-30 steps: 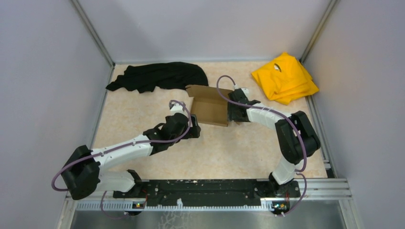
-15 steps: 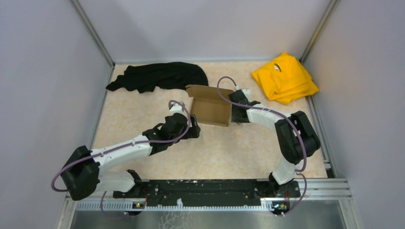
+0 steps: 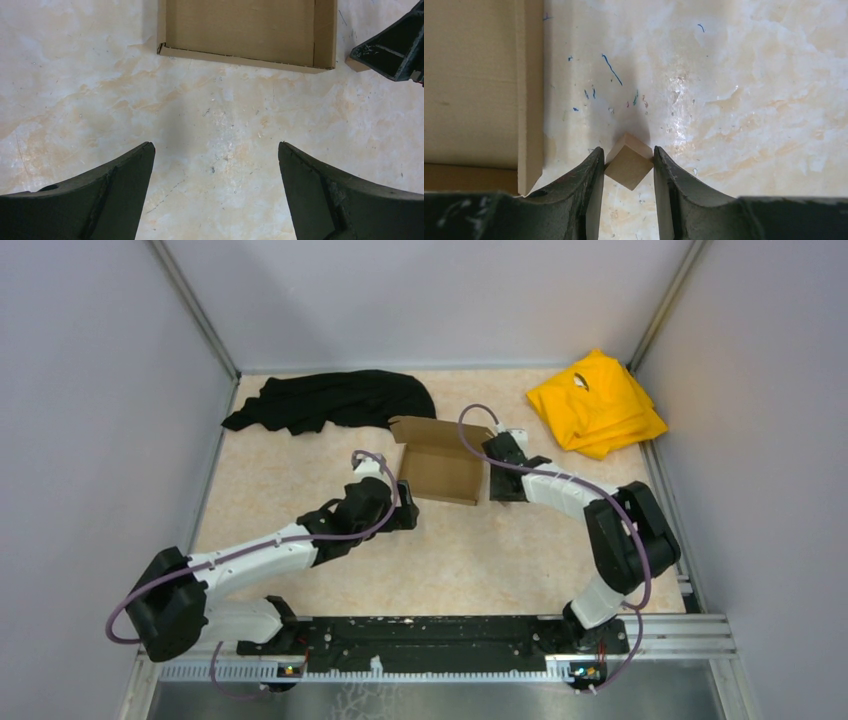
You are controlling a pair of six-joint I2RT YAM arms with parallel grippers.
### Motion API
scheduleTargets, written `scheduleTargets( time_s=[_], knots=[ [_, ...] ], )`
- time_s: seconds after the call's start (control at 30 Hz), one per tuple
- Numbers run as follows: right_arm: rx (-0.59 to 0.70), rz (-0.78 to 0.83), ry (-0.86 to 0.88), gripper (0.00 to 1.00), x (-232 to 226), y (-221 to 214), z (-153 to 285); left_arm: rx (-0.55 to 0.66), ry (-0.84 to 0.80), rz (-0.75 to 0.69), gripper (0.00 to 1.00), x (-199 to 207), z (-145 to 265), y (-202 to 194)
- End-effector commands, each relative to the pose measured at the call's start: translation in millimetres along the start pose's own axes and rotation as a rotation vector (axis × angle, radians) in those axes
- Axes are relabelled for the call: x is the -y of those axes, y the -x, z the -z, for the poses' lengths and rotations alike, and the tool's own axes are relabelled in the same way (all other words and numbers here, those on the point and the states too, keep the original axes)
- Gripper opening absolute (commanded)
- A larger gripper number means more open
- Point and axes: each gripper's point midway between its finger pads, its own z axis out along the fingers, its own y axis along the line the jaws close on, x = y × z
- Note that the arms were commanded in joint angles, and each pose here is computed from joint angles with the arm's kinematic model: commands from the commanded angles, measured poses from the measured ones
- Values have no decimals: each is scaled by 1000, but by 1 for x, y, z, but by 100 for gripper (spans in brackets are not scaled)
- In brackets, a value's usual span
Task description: Fold the paper box
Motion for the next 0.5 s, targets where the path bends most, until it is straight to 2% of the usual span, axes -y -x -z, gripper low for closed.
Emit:
scheduleTargets(
  time_s=[0.0,0.2,0.47],
  knots=[
    [82,-4,30,26,1,22,28,20,-5,13,98,-2,4,5],
    [137,-6,119,26,-14,45,56,31,6,15,98,-8,6,7],
    [187,49,204,26,-73,79,71,40,12,25,98,-13,11,8]
  ],
)
